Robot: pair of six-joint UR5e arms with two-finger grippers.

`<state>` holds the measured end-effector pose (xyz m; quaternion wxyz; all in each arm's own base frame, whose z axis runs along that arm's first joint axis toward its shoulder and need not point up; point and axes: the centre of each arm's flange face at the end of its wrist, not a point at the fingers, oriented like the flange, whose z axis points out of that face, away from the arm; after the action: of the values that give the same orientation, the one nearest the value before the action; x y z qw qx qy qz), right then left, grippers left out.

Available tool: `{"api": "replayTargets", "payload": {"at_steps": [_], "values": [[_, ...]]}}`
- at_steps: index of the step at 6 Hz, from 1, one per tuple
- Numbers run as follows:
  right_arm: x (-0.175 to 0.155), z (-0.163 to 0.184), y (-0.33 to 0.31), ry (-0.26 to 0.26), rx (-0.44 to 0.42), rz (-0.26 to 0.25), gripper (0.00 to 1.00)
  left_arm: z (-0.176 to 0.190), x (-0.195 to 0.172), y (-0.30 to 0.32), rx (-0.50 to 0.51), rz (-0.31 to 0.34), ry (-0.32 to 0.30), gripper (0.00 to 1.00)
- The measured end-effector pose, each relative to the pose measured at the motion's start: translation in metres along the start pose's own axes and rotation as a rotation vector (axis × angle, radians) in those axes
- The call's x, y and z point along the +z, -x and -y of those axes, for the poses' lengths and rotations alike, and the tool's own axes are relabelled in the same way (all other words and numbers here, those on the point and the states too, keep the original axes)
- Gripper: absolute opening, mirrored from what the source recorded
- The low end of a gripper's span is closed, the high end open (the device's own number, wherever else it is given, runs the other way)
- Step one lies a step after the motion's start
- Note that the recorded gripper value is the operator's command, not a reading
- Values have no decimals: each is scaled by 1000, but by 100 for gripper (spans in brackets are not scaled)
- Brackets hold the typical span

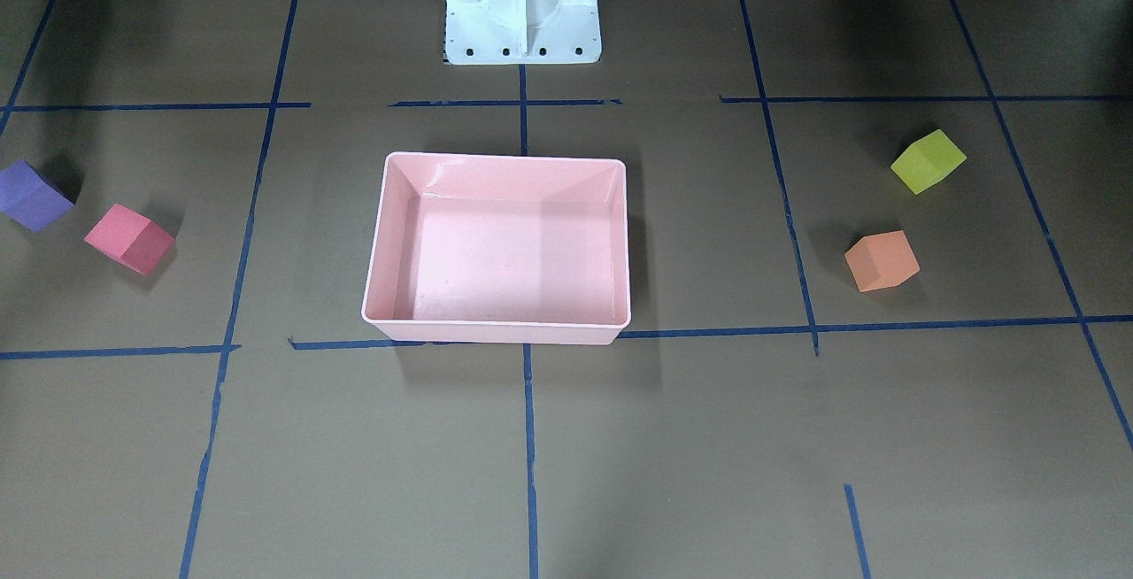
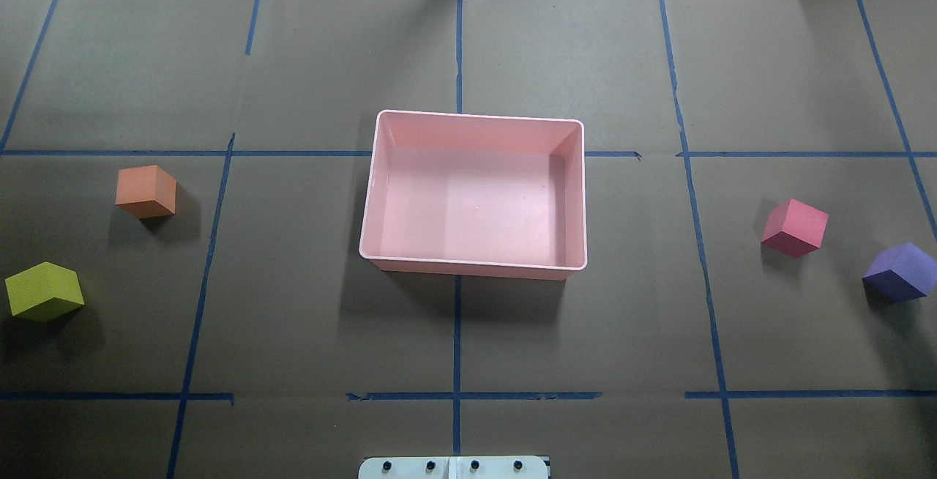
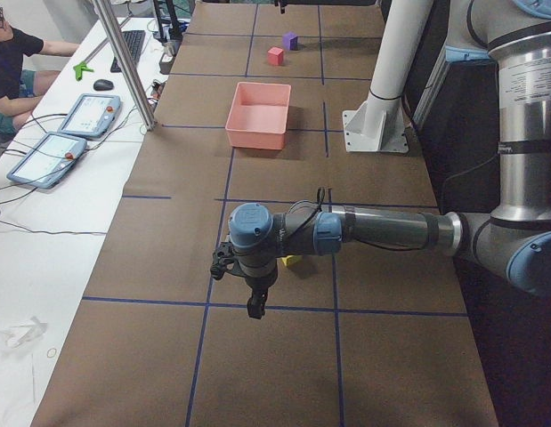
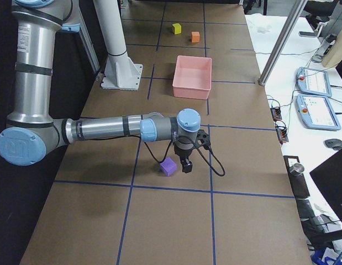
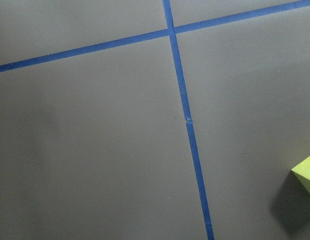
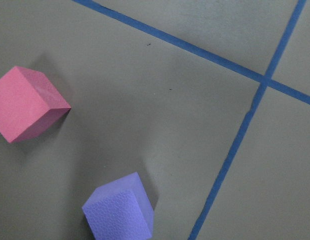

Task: Place blocks into pink bin with both arms
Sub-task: 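Move the right gripper down toward the purple cube, then close the right gripper on the purple cube and lift it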

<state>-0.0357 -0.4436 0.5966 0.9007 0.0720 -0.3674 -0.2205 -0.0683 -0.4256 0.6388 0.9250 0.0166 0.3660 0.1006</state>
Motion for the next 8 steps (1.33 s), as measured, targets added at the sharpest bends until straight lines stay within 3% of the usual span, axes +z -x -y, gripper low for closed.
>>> {"api": "replayTargets", "payload": {"at_steps": [2, 3, 7, 8], "values": [[35, 9, 33, 11, -139, -8, 100, -1, 0, 0, -1, -1, 1, 100], [57, 0, 40, 41, -178, -21, 100, -2, 1, 0, -3, -2, 3, 100], [119, -16, 51, 166, -239, -32, 97, -2, 1, 0, -2, -2, 2, 100], [126, -17, 52, 182, -248, -44, 64, -2, 1, 0, -2, -1, 2, 100]]}}
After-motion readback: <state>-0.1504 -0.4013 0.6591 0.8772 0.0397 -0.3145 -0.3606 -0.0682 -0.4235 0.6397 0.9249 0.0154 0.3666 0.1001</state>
